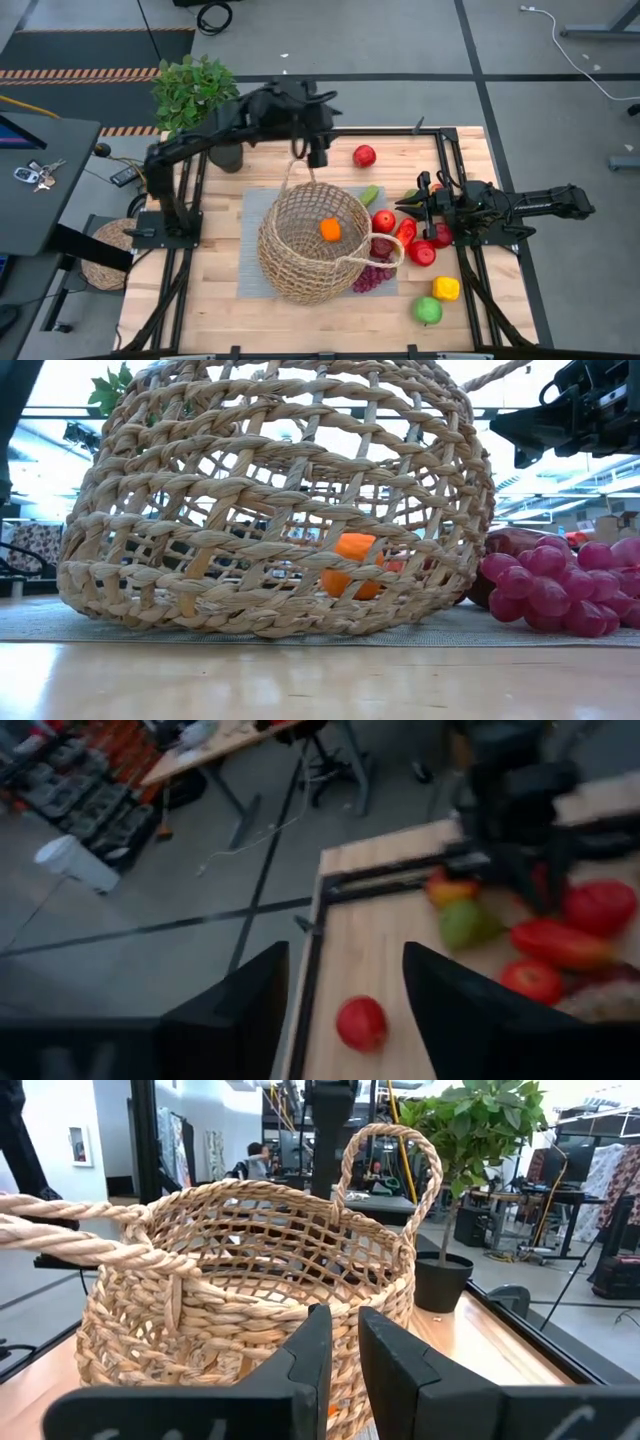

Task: Build produce basket
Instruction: Put the red apple into the basket

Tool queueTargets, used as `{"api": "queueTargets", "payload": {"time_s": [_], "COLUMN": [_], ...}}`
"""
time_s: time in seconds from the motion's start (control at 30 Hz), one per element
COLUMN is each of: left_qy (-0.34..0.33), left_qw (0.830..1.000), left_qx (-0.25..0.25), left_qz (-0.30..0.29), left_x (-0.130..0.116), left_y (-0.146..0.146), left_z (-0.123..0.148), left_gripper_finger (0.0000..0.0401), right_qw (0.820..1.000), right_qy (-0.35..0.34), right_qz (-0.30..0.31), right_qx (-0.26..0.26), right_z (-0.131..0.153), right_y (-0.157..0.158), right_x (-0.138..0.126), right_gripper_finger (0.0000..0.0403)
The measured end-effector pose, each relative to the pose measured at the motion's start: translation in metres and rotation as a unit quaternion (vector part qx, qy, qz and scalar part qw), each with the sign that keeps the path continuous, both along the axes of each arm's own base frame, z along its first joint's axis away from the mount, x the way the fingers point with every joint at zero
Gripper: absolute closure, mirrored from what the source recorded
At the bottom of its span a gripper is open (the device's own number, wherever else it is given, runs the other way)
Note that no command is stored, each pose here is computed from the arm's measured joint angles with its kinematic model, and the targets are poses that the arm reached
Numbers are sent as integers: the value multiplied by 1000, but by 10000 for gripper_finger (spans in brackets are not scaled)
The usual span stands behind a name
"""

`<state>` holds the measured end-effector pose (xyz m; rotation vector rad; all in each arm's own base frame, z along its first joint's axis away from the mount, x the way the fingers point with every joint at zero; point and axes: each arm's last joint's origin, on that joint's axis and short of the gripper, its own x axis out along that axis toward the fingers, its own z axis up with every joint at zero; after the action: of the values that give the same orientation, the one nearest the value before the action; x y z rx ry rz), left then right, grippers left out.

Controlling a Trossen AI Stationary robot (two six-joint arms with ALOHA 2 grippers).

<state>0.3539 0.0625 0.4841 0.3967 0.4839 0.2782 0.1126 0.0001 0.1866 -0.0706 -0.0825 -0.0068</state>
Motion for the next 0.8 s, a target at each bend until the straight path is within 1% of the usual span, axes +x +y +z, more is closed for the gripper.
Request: {"api": "queueTargets", "payload": {"time_s": [0.1, 0.2, 0.37, 0.43, 0.57, 0.63, 0.7, 0.73, 0.77, 0.8], "left_qy": [7, -3, -58, -98, -131, -134, -139, -142, -149, -155], "left_qw": [1000, 999, 998, 994, 989, 988, 987, 986, 985, 983], "left_qx": [-11, -23, -23, -32, -53, -65, -76, -81, -87, -91], "left_qz": [-13, -25, -32, -35, -35, -33, -29, -28, -27, -28], "left_x": [-14, -27, -58, -71, -94, -105, -116, -120, -124, -128], "left_y": [-15, -29, -47, -51, -55, -56, -56, -56, -57, -57], "left_z": [-6, -20, -45, -52, -69, -76, -81, -84, -86, -90], "left_gripper_finger": [225, 240, 248, 247, 247, 247, 248, 249, 249, 249], "right_qw": [1000, 1000, 1000, 1000, 1000, 1000, 999, 998, 997, 995], "right_qy": [0, 0, -2, -4, -5, -16, -20, -27, -42, -59], "right_qz": [0, 0, 0, 0, 0, 1, 5, -1, -19, -51], "right_qx": [0, 0, 0, 0, 0, 13, 50, 56, 58, 65], "right_z": [0, 0, 0, 1, 1, 3, 4, 5, 8, 11], "right_y": [0, 0, 0, 0, 0, 0, 0, -1, -2, -5], "right_x": [0, 0, 0, 0, 0, 0, -1, -1, -1, -2], "right_gripper_finger": [341, 341, 341, 341, 341, 341, 341, 341, 341, 341]}}
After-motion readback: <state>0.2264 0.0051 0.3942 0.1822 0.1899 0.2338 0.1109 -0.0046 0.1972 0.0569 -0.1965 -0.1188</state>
